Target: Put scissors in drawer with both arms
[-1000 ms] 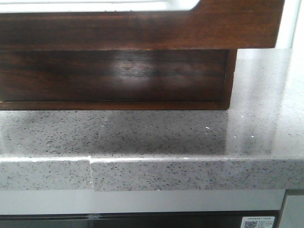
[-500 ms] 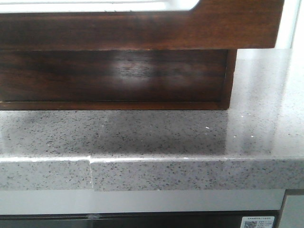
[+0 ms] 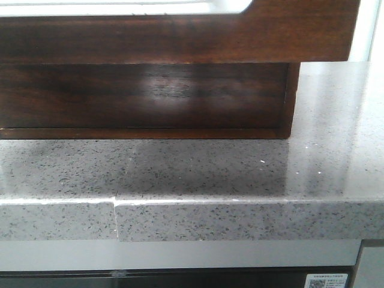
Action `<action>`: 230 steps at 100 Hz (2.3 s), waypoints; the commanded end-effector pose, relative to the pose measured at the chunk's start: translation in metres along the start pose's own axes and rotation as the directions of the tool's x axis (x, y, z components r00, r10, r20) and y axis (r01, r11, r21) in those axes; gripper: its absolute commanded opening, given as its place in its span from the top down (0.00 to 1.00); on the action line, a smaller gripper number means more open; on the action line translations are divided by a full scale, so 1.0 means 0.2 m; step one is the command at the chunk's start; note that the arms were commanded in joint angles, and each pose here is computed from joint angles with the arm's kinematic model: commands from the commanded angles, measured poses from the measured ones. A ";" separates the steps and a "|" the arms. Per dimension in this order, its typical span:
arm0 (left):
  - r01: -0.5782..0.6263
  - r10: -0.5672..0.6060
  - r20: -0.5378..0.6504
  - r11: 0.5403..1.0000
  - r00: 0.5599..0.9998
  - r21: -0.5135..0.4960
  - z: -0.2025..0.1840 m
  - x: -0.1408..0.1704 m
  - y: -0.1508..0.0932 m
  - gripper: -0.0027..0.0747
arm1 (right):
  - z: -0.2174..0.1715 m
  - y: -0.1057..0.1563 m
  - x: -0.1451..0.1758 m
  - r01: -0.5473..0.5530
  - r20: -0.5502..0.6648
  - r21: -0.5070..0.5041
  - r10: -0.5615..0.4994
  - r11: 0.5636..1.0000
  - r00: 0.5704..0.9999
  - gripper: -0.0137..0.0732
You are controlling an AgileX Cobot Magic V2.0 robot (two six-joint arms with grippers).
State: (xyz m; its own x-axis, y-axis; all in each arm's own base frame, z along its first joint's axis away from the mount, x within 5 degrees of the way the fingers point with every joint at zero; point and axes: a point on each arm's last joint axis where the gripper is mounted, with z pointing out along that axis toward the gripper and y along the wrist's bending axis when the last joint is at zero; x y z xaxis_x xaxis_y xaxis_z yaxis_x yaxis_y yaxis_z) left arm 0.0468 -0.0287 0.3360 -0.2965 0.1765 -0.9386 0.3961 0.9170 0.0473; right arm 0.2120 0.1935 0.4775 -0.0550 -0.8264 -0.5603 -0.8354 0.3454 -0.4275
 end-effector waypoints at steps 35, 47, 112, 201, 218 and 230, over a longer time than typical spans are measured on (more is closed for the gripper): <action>0.014 -0.013 0.094 1.000 0.995 -0.013 -0.02 -0.08 0.01 0.47 | -0.29 -0.11 0.64 -0.623 0.336 0.177 0.548 0.762 0.766 0.50; 0.014 -0.013 0.094 1.000 0.995 -0.013 -0.02 -0.08 0.01 0.47 | -0.25 -0.02 0.85 -0.742 0.391 0.257 0.636 0.619 0.666 0.50; 0.014 -0.013 0.098 1.000 0.995 -0.014 -0.02 -0.08 0.01 0.48 | -0.09 0.40 1.18 -0.780 0.389 0.317 0.676 0.539 0.625 0.55; 0.016 -0.016 0.074 1.000 0.997 -0.001 -0.02 -0.07 0.00 0.99 | -0.08 0.40 1.18 -0.781 0.380 0.313 0.683 0.540 0.624 0.92; 0.016 -0.016 0.074 1.000 0.997 -0.001 -0.02 -0.07 0.00 0.99 | -0.08 0.40 1.18 -0.781 0.380 0.313 0.683 0.540 0.624 0.92; -0.012 0.016 0.089 0.999 0.996 -0.039 -0.02 -0.07 0.02 0.99 | -0.08 0.40 1.18 -0.781 0.380 0.313 0.683 0.540 0.624 0.92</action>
State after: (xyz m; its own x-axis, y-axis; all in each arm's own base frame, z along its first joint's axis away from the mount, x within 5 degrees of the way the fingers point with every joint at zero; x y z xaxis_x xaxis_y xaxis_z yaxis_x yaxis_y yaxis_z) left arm 0.0465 -0.0283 0.3349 -0.3051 0.1878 -0.9336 0.3963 0.9165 0.0548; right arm 0.1198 0.0202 0.3099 -0.4630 -0.1441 -0.8746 -0.2668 0.9636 -0.0176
